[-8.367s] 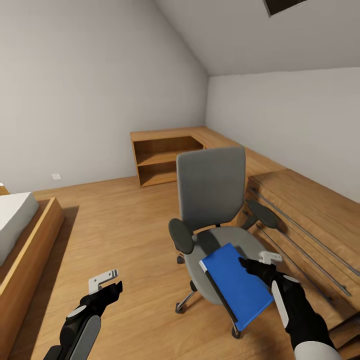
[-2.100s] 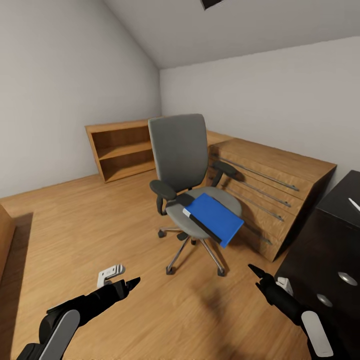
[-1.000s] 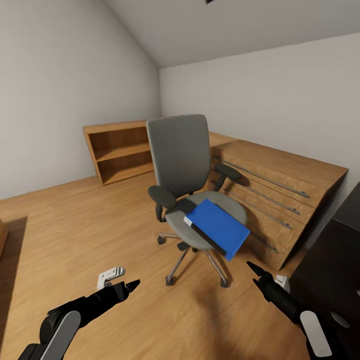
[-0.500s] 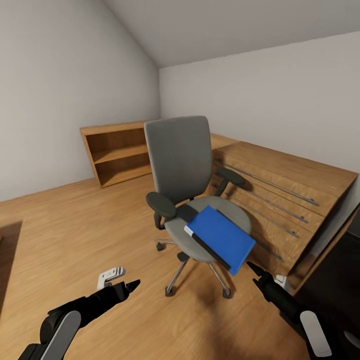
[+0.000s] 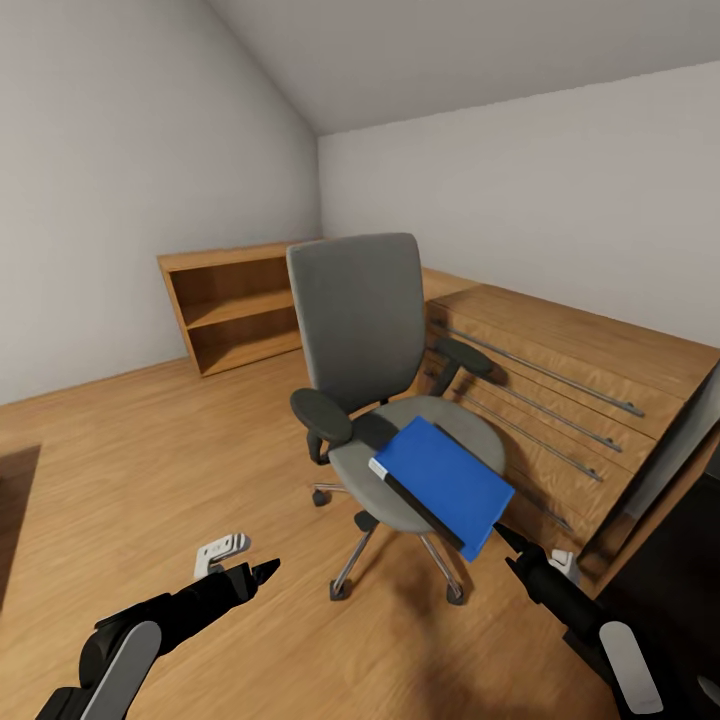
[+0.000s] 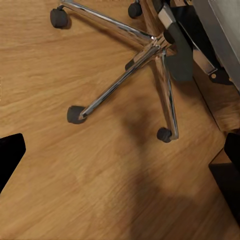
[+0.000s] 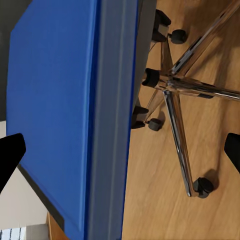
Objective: In the bedroom, organize the workspace by keeping the computer under the desk, ensuring the monitor is on the desk, placing the keyboard on the desk next to the monitor, placing the mouse on the desk next to the keyboard, moving the folder from the swivel chair onto the desk next to the mouse, stacking the notebook on top of the folder with the pen on top of the notebook, and positioning the swivel chair next to the desk.
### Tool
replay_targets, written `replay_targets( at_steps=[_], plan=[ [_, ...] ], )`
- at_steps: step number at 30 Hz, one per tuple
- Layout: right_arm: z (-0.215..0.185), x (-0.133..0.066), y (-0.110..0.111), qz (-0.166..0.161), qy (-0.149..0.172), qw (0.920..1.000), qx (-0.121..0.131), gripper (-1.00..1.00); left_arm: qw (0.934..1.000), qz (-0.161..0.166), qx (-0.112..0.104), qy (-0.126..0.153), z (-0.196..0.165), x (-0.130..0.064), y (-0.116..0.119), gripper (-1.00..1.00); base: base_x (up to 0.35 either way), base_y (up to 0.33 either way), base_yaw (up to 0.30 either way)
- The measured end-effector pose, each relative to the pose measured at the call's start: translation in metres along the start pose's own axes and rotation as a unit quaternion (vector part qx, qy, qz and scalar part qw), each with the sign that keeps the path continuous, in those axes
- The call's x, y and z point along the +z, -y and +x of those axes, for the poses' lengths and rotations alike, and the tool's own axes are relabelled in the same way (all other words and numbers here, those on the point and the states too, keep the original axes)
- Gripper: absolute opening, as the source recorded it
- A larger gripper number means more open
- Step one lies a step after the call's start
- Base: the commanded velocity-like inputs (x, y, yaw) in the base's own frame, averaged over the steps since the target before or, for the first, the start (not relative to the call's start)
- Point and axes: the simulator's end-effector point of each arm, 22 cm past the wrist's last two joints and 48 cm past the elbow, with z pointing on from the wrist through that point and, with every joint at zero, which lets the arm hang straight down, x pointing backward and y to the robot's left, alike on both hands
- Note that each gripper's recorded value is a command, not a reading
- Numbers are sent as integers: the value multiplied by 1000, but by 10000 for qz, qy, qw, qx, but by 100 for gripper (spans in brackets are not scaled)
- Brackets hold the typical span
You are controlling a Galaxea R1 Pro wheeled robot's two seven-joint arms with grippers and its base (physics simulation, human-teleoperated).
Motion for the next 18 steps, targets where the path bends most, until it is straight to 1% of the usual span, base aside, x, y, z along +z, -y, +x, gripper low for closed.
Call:
replay_targets(
  at_steps=[4,10,14,18],
  plan=[
    [2,1,6,1,4,10000,-3,100,10000,1,-10,3,5,3,-3,100,0,0,0],
    [2,1,6,-1,5,10000,-3,100,10000,1,-11,3,5,3,-3,100,0,0,0],
    [6,2,14,-2,1,10000,-5,100,10000,-10,-5,10,11,8,-8,100,0,0,0],
    [6,2,14,-9,0,10000,-4,100,10000,-7,-3,10,11,8,-8,100,0,0,0]
  ],
)
